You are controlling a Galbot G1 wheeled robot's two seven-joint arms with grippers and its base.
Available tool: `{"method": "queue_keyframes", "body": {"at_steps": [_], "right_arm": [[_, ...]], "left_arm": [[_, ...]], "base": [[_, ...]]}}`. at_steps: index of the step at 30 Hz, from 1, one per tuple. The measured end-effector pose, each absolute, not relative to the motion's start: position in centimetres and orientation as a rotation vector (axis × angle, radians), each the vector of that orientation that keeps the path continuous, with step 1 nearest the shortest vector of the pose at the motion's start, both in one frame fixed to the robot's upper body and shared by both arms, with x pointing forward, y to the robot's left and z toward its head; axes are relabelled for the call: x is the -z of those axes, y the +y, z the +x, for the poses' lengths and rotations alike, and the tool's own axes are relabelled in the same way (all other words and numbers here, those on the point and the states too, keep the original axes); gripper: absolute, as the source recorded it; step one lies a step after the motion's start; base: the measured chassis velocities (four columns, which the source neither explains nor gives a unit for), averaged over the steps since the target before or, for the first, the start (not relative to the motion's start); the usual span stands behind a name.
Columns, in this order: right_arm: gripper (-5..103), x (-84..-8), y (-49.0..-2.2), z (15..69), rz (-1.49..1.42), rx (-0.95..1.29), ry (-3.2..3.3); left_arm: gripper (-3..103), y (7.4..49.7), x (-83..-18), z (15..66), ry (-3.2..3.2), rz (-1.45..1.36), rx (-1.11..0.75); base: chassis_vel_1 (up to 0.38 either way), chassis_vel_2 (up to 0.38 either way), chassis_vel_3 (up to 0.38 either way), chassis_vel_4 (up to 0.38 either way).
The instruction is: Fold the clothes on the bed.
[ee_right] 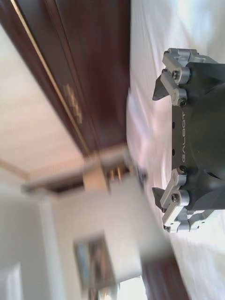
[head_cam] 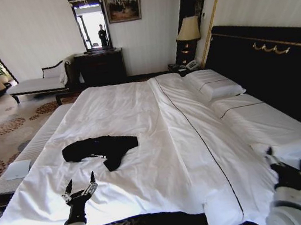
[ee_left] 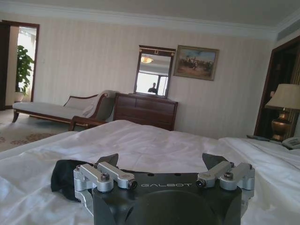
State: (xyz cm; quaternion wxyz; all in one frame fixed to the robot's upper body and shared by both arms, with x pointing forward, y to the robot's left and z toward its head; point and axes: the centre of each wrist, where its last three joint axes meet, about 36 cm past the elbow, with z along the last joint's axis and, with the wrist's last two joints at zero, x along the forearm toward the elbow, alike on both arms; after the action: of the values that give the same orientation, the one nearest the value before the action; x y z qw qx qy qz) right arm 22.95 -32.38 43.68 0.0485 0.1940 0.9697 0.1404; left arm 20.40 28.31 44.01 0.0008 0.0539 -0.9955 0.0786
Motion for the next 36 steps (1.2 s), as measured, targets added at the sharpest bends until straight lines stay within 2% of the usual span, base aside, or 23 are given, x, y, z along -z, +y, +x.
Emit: {"method": "queue_keyframes", "body": {"at_steps": [3,4,7,8,15,19,23,27,33,36], "right_arm": [[100,-43.0,-30.6,23.6,0.088,-0.466,2.942],[100,-43.0,-30.6,23.6,0.088,-0.466,2.942],[100,-43.0,-29.6,23.3,-0.291,-0.447,2.896],[100,-42.9,-29.5,23.2,-0.325,-0.437,2.895],[100,-42.7,-29.9,22.8,-0.336,-0.267,2.926],[100,-43.7,-30.6,22.1,-0.238,0.074,3.0],[100,-45.0,-30.7,22.4,-0.159,0.222,2.979],[100,-46.4,-30.2,22.4,-0.107,0.18,2.991],[100,-47.6,-29.7,22.3,-0.161,-0.022,3.014],[100,-47.3,-29.9,22.3,-0.213,-0.02,2.988]], "left_arm": [[100,27.6,-45.8,20.6,-3.145,0.052,-0.3],[100,27.6,-45.8,20.6,-3.145,0.052,-0.3],[100,26.6,-46.4,20.6,-3.16,-0.061,-0.327],[100,26.4,-46.4,20.5,-3.163,-0.084,-0.33],[100,25.5,-46.7,20.5,-3.172,-0.16,-0.365],[100,25.3,-47.4,20.2,-3.191,-0.171,-0.28],[100,25.1,-47.5,19.8,-3.205,-0.174,-0.178],[100,24.9,-47.4,19.5,-3.202,-0.169,-0.177],[100,25.0,-47.5,19.2,-3.219,-0.162,-0.2],[100,25.0,-47.5,19.2,-3.222,-0.154,-0.208]], "base": [[0.0,0.0,0.0,0.0],[0.0,0.0,0.0,0.0],[0.0,0.0,0.0,0.0],[0.0,0.0,0.0,0.0],[0.0,0.0,0.0,0.0],[0.0,0.0,0.0,0.0],[0.0,0.0,0.0,0.0],[0.0,0.0,0.0,0.0],[0.0,0.0,0.0,0.0],[0.0,0.0,0.0,0.0]]}}
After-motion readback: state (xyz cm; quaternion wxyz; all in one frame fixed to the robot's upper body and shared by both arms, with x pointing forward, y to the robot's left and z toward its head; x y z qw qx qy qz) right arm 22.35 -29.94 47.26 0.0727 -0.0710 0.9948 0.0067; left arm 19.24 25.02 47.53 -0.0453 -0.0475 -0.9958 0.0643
